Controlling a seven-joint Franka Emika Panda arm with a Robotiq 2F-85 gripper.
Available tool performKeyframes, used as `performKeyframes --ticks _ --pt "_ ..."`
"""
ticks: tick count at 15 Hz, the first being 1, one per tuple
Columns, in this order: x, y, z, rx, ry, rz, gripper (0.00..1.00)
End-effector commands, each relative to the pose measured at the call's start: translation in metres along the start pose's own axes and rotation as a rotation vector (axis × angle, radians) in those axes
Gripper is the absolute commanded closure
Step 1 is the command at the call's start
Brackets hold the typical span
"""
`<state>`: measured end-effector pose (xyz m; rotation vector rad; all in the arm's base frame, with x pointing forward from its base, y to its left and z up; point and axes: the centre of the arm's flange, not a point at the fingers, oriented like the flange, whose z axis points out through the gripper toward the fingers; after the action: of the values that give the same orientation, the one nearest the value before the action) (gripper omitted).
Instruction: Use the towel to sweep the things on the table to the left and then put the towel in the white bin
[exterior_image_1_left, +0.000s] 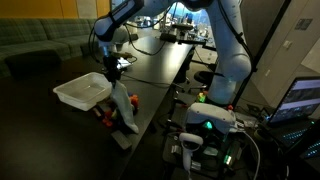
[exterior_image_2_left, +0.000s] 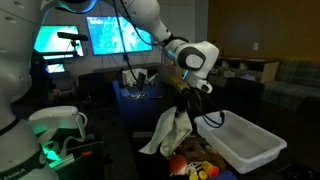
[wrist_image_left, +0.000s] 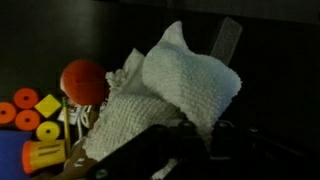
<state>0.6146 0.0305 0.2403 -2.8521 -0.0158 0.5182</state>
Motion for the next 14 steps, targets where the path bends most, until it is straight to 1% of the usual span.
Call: performKeyframes --ticks 1,3,5,6,7,8,11,14 --pt "-0.062 0.053 -0.052 0.028 0.073 -0.002 0.86" --pt "-0.076 0.093 -0.076 0.020 0.113 0.060 0.86" --pt "-0.082 0.129 -0.091 -0.013 0.171 0.157 0.86" --pt "-0.085 0.147 -0.098 -0.040 0.205 0.216 0.87" --pt "-0.084 0.166 -0.102 -0.065 0.236 0.260 0.85" --pt "-0.082 0.182 -0.105 -0.090 0.263 0.300 0.86" --pt "-0.071 0.232 -0.104 -0.179 0.336 0.424 0.86" --pt "-0.050 0.263 -0.082 -0.288 0.389 0.529 0.86"
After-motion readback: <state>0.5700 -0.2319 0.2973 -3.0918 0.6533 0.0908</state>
